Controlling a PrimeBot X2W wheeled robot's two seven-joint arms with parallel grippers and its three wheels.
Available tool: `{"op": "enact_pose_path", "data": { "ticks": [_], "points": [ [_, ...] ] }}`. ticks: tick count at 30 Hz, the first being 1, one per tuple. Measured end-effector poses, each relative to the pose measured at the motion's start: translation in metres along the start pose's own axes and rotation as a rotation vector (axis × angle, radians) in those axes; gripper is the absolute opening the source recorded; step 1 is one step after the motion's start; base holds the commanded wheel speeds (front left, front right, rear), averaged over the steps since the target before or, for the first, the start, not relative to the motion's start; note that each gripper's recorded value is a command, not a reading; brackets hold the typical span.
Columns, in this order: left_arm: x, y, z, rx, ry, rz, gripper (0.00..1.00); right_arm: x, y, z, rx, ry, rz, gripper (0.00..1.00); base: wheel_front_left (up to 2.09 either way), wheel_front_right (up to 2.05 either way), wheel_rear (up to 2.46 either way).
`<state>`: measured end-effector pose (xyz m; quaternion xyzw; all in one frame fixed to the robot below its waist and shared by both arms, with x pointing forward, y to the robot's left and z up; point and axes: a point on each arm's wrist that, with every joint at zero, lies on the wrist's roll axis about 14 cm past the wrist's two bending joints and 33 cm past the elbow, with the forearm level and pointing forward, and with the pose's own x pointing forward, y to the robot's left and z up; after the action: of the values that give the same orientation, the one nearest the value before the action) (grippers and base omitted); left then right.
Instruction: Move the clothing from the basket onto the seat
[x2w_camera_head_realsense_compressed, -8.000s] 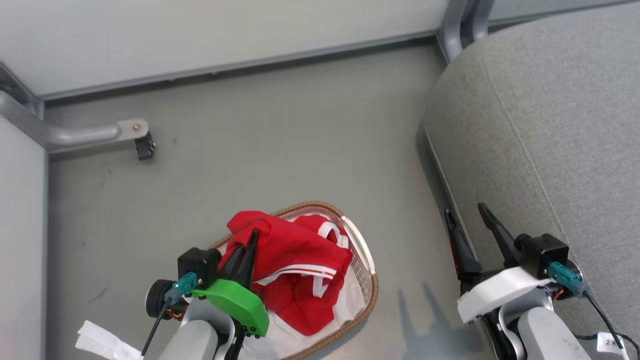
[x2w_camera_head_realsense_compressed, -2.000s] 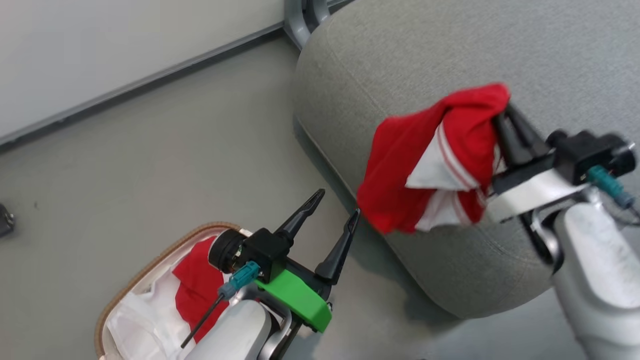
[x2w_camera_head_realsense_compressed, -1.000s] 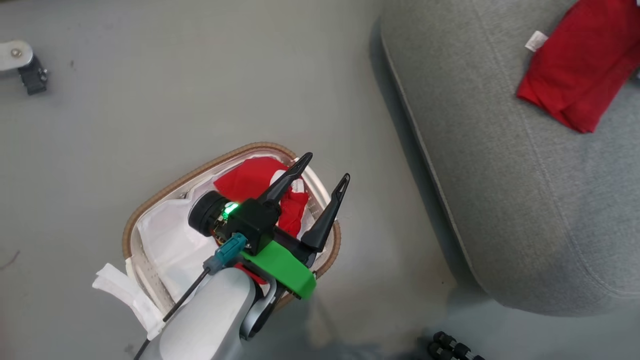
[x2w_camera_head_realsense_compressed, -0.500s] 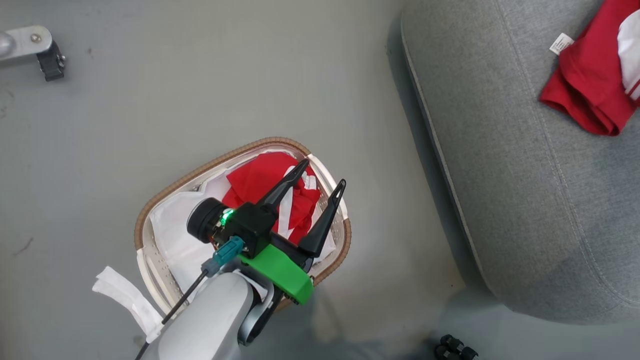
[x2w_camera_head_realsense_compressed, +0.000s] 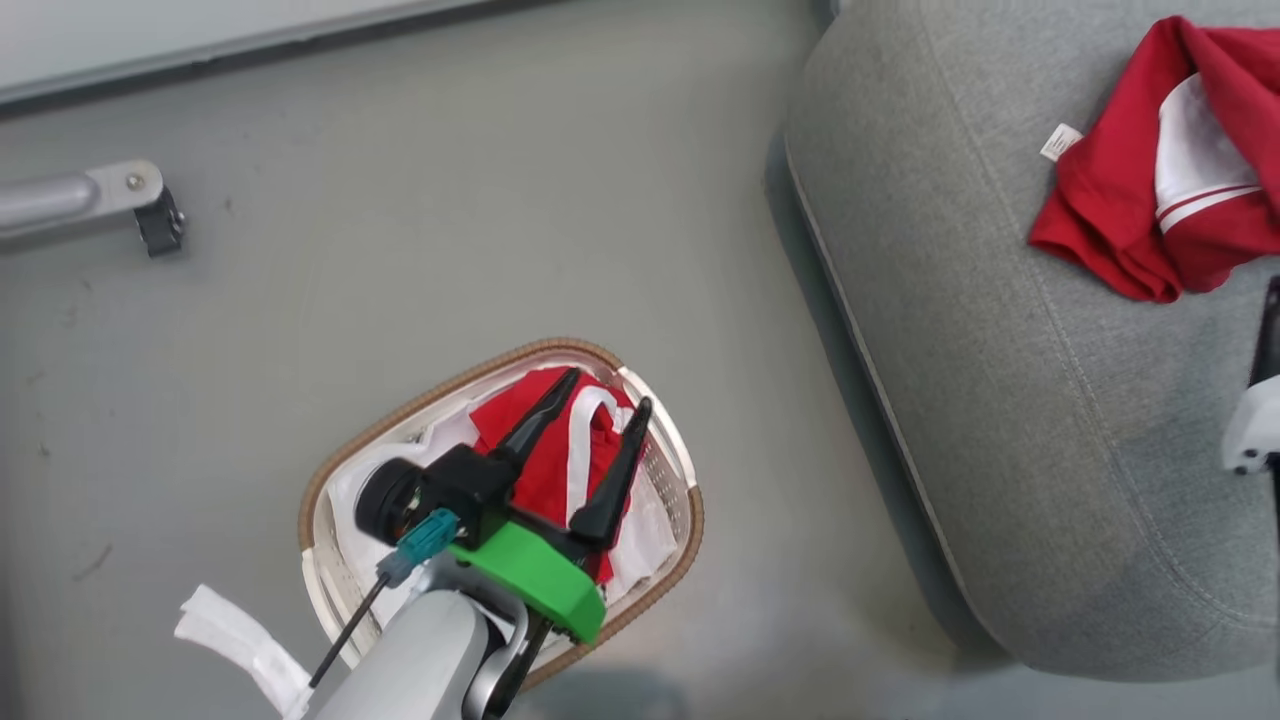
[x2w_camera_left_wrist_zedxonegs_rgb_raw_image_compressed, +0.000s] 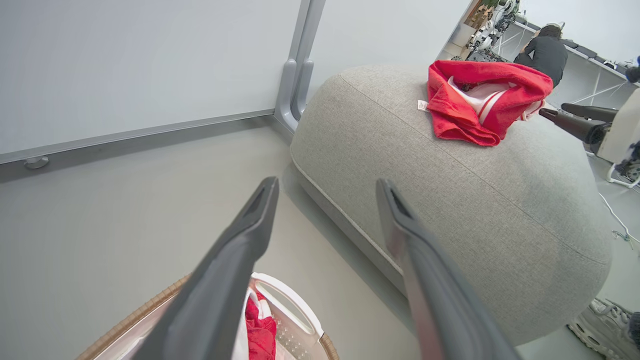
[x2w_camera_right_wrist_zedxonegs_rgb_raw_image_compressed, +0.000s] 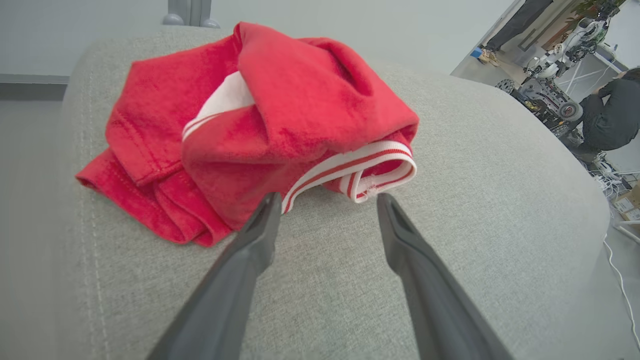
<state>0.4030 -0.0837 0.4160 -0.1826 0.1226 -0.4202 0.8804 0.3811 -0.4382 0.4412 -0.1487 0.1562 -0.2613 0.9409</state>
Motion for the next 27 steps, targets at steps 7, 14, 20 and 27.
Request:
{"op": "enact_pose_path", "data": {
  "ticks": [7, 14, 20, 27],
  "points": [
    [-0.018, 0.014, 0.019, 0.021, -0.051, 0.11, 1.0, -0.019, 0.042, 0.038, 0.094, -0.135, 0.114, 1.0, 0.0, 0.0, 0.0],
    [-0.044, 0.033, 0.039, 0.066, -0.103, 0.23, 1.0, -0.04, 0.096, 0.08, 0.174, -0.262, 0.274, 1.0, 0.0, 0.0, 0.0],
    [-0.072, 0.053, 0.049, 0.105, -0.127, 0.341, 1.0, -0.065, 0.139, 0.097, 0.265, -0.305, 0.385, 1.0, 0.0, 0.0, 0.0],
    [-0.113, 0.084, 0.067, 0.136, -0.178, 0.506, 1.0, -0.087, 0.163, 0.104, 0.319, -0.321, 0.458, 1.0, 0.0, 0.0, 0.0]
  ]
}}
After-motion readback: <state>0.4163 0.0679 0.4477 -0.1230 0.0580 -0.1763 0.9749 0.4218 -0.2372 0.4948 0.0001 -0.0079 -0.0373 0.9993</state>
